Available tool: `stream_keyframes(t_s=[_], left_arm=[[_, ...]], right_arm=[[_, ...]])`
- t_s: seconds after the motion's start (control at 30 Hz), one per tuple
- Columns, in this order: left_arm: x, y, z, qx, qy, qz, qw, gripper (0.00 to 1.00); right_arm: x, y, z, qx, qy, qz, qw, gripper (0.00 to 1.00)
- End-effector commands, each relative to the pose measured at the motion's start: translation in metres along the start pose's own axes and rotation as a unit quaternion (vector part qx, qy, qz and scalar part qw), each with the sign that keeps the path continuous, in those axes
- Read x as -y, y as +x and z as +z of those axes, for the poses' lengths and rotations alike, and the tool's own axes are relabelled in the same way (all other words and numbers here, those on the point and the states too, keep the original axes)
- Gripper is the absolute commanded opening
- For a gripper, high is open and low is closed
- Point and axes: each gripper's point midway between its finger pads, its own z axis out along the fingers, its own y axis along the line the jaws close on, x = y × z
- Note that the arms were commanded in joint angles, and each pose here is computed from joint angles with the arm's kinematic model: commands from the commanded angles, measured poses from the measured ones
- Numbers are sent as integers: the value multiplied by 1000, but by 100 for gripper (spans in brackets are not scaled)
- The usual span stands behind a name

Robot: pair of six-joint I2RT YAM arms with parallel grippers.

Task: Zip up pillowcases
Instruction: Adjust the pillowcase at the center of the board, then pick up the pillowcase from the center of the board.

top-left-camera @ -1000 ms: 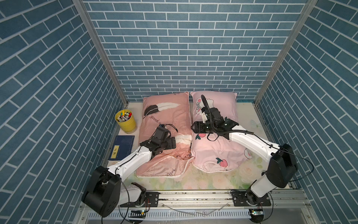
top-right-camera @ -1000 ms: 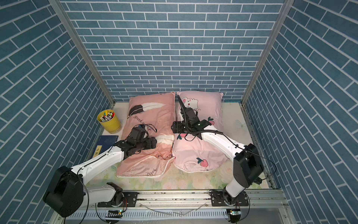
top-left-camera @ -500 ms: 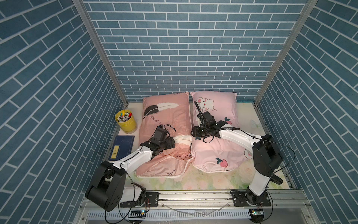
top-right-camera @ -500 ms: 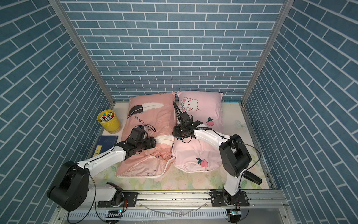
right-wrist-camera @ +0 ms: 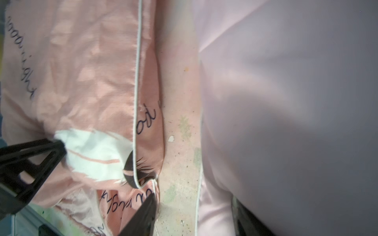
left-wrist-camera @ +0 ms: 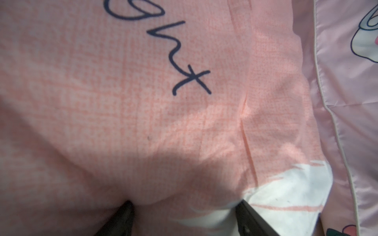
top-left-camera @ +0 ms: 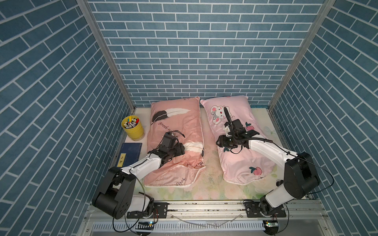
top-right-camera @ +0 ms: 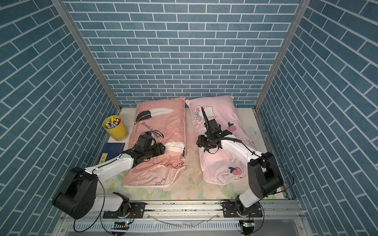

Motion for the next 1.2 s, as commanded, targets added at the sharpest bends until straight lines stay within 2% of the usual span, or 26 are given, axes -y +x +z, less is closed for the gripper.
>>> stream_keyframes(t_s=[0.0, 0.17, 0.4, 0.57, 0.77, 0.9, 1.03, 1.17], left_arm=[[0, 8, 6, -11, 14, -17, 1000, 78], [2, 9, 6, -12, 22, -27, 999, 77], [0, 8, 0, -9, 17, -23, 1000, 77], [-2, 8, -2, -4, 14, -22, 1000, 77], [-2, 9, -2, -1, 18, -23, 1000, 77], [-2, 10, -1, -2, 20, -26, 999, 77], [-2, 11, -2, -3, 19, -28, 999, 77], [-1, 11, -2, -3, 22, -33, 999, 77]], right_arm=[[-38, 23, 11, -44, -74, -40, 995, 68], [-59, 32, 44, -71, -106, -4, 992, 73], [-58, 63, 66, -98, -78, 47, 991, 56], [-63, 105, 64, -123, -80, 62, 987, 56], [-45, 138, 54, -131, -61, 89, 985, 56], [-45, 149, 49, -127, -75, 117, 982, 58], [-53, 151, 47, -118, -88, 133, 980, 67], [-58, 148, 53, -105, -106, 162, 976, 66]])
